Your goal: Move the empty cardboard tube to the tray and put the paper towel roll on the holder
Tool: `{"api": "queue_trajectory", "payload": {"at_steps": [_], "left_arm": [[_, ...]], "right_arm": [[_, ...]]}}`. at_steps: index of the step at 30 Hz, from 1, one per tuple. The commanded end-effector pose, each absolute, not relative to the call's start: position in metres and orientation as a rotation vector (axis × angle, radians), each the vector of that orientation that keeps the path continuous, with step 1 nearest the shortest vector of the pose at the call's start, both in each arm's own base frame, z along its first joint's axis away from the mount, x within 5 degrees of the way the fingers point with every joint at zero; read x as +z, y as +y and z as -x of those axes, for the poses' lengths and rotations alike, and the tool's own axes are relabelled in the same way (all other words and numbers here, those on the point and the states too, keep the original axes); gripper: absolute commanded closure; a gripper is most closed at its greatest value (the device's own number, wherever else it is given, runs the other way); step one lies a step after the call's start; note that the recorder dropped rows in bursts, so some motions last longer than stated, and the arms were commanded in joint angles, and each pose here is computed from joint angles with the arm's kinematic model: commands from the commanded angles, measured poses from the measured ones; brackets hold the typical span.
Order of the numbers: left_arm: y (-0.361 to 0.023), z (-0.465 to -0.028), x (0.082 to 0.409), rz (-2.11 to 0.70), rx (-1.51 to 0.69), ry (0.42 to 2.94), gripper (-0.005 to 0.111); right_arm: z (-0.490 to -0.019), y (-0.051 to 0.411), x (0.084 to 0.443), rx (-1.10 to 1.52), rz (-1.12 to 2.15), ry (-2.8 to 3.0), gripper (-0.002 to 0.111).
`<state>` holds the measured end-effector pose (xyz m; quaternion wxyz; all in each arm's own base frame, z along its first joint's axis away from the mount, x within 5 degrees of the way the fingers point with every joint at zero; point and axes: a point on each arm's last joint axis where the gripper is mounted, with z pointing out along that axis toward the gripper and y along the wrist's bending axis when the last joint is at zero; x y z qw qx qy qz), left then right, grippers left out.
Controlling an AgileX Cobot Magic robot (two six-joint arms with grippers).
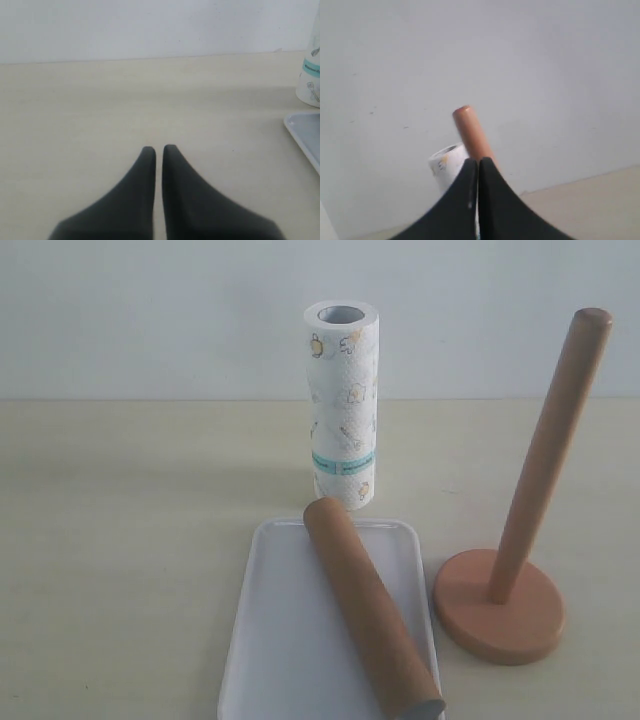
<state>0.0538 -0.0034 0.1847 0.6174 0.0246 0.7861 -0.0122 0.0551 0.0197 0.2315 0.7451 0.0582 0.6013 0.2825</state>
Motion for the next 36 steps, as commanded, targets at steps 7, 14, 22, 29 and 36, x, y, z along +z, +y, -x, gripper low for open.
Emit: {"api": "queue_trajectory", "payload": {"at_steps": [7,14,22,29,36], "left_arm": [[-0.003,-0.054,0.185,-0.053,-0.026,1.795,0.103],[-0.003,-0.054,0.185,-0.053,-0.026,1.795,0.103],[-0.003,-0.054,0.185,-0.053,-0.026,1.795,0.103],[-0.003,-0.054,0.185,-0.053,-0.026,1.795,0.103],[-0.003,-0.054,0.185,-0.053,-0.026,1.795,0.103]], "right_arm": [[-0.054,0.006,0.184,0.253,-0.117,1.81,0.108],[-0.054,0.003,0.184,0.072,0.008,1.812,0.108],[-0.054,0.003,0.183,0.066,-0.005,1.817,0.108],[-0.054,0.003,0.183,0.068,-0.007,1.817,0.108],[-0.054,0.003,0.183,0.068,-0.007,1.817,0.108]]}}
